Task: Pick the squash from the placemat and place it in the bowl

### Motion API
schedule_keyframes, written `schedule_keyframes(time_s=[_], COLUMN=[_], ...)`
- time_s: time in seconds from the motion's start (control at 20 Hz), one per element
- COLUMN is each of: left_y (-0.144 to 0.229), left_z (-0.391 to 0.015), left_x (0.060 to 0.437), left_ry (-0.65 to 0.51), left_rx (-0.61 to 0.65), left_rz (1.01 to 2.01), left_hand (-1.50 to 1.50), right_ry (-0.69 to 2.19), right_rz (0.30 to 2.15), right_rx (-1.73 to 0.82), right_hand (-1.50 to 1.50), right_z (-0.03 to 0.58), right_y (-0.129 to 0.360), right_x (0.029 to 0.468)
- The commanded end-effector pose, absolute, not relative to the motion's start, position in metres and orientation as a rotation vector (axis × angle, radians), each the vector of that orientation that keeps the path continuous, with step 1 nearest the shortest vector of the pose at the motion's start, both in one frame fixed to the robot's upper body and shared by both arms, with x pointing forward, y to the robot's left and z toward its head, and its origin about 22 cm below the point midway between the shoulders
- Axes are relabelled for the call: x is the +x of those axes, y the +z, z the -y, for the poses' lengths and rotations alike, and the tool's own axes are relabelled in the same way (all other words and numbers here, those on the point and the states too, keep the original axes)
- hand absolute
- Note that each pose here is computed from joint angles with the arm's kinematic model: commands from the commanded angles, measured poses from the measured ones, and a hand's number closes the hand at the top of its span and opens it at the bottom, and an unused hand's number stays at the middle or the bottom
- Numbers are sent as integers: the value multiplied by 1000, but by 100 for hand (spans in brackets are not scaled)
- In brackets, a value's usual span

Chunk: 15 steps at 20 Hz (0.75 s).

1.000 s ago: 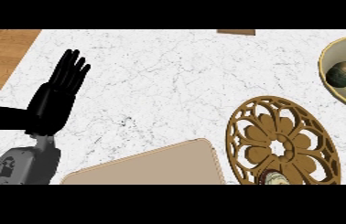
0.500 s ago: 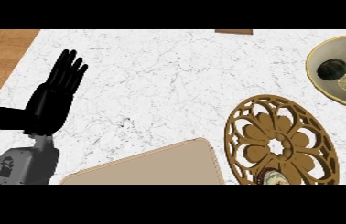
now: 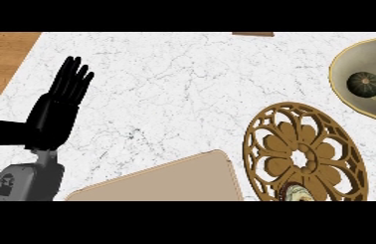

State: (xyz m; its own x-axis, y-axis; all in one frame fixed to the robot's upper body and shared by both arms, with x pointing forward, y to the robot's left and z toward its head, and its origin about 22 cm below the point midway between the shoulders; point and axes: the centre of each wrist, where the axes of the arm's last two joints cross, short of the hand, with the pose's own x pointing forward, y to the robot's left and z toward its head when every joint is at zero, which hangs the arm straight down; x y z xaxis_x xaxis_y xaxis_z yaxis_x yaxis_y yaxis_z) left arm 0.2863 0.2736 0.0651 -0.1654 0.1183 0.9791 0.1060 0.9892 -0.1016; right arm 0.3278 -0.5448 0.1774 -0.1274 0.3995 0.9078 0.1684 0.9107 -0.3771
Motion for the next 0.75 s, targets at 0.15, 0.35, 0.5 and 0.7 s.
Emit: schedule_keyframes(time_s=[0.15,0.35,0.5,0.7], left_y=[68,72,69,67], left_z=[-274,-271,-276,-285], left_x=[286,286,283,280], left_ry=[20,27,45,42], left_rx=[-161,-181,-157,-149], left_rz=[1734,1743,1745,1743], left_hand=[0,0,0,0], right_ry=[132,146,146,158], right_rz=[1675,1659,1634,1621], right_rx=[-434,-438,-421,-419], right_hand=[-150,-150,-150,-150], right_z=[580,593,601,606], right_y=[186,191,186,188], right_x=[286,268,256,247])
